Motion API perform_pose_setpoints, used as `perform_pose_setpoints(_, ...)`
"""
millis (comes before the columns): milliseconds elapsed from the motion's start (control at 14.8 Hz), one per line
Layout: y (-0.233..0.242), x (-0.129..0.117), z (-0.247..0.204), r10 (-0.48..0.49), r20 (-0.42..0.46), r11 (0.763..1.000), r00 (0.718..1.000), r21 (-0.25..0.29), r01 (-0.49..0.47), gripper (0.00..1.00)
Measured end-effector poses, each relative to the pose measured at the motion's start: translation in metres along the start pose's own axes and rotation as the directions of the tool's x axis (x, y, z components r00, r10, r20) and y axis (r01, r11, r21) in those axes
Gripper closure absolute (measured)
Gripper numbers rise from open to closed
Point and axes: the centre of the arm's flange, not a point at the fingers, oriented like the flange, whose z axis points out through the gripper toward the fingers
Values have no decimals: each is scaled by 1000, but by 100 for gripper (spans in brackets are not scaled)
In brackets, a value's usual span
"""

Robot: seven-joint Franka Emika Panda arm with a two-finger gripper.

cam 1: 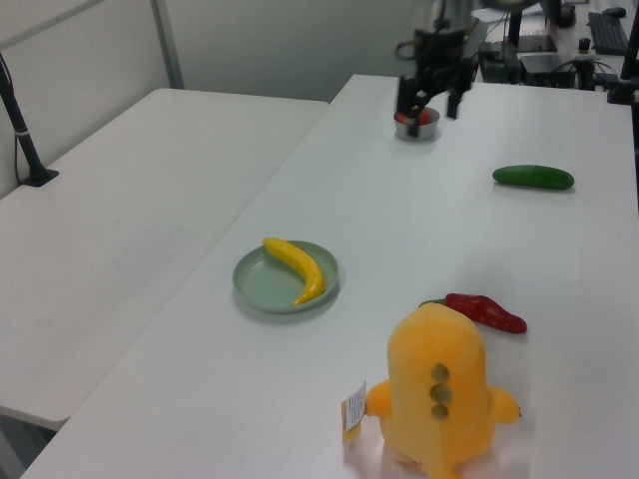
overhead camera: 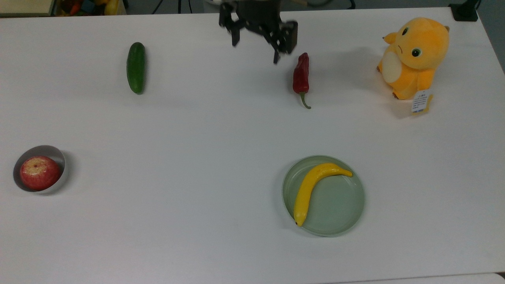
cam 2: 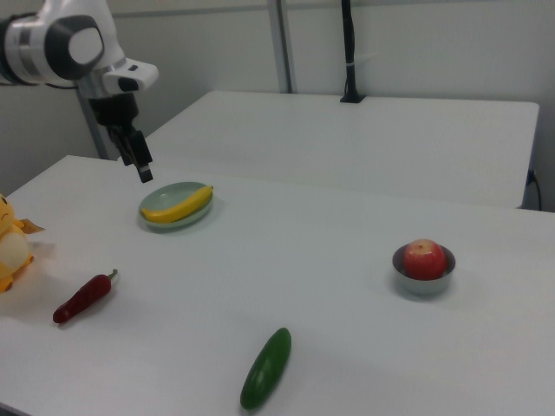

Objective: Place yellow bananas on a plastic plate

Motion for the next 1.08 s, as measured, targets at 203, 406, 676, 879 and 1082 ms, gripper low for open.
perform_pose_setpoints(203, 37, -36, -24, -96, 44, 995, 994, -23, 97, 0)
perform_pose_setpoints(406, 47, -51, -27, -195, 52, 980, 979, -21, 197, 0)
perform_pose_setpoints(676, 66, -39, -29, -313, 30, 949, 949, -8, 314, 0)
perform_pose_setpoints(879, 68, -22, -31, -367, -53, 930, 929, 13, 368, 0)
perform_pose_setpoints(1082, 65, -17, -25, -459, -64, 887, 886, 21, 461, 0)
